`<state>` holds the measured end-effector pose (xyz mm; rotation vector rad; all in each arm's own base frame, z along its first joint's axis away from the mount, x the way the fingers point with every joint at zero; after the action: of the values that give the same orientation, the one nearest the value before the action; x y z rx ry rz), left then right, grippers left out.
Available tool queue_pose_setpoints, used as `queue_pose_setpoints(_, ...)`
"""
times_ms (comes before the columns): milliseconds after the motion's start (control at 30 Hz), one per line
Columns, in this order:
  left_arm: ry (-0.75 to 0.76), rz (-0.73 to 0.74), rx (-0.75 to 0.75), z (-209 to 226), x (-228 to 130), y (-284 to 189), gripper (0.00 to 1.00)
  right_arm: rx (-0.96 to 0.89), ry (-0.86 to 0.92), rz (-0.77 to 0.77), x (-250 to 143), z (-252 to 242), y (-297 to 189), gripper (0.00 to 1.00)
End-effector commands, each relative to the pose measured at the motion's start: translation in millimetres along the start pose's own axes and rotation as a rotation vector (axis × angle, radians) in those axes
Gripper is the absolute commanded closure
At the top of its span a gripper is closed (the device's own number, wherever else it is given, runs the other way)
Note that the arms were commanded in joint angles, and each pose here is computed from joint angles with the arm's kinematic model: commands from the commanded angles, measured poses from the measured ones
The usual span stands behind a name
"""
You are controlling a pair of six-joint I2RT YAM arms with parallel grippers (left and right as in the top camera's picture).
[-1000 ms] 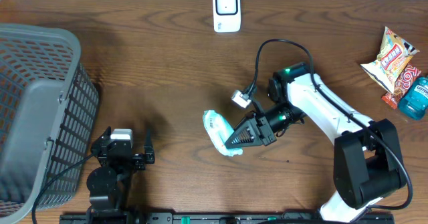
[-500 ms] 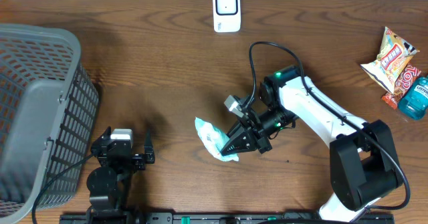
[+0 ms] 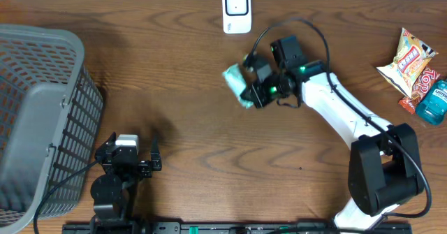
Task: Scan the item barcode
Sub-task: 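Raise the wipes pack with the right gripper to the scanner, then carry the wipes pack right and drop it by the other items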
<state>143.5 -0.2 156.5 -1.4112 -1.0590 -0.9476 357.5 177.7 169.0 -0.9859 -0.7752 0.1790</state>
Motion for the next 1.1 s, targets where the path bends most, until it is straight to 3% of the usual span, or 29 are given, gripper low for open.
queue_pose_setpoints(0,0.009,0.032,0.002,0.6,-7.9,1.4,0.02,-0.248,0.153,-0.041,35.7,-26.7,-5.3,0.99)
queue_pose_setpoints(133,0.009,0.032,0.002,0.6,-7.9,1.4,0.02,-0.316,0.112,0.012,82.7,-57.0,18.5,0.99)
queue_pose_setpoints(267,0.009,0.032,0.002,0.6,-7.9,1.4,0.02,-0.513,0.080,0.032,126.3,-99.9,32.4,0.99)
queue_pose_setpoints(600,0.009,0.032,0.002,0.6,-7.9,1.4,0.02,-0.581,0.060,-0.054,150.5,-118.1,42.7,0.99)
queue_pose_setpoints(767,0.009,0.032,0.002,0.6,-7.9,1.4,0.02,-0.674,0.153,0.056,132.8,-121.9,19.6,0.99)
queue_pose_setpoints(867,0.009,0.032,0.002,0.6,-7.9,1.4,0.02,-0.728,0.282,0.197,105.1,-128.6,-20.2,0.99)
queue_pose_setpoints(1067,0.009,0.032,0.002,0.6,-7.9,1.4,0.02,-0.931,0.577,0.469,19.8,-211.2,-92.6,0.99)
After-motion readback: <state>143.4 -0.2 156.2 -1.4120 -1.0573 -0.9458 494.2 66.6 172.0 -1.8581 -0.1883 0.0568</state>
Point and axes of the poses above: each gripper's point midway between its finger pads, its own y axis out along the fingers, its own z axis along the line the jaws close on, x = y × z, the point moved 9 cm from there along -y, back along the fingers, and after that the axes turned 9 degrees about -y, right-handed, at the moved point
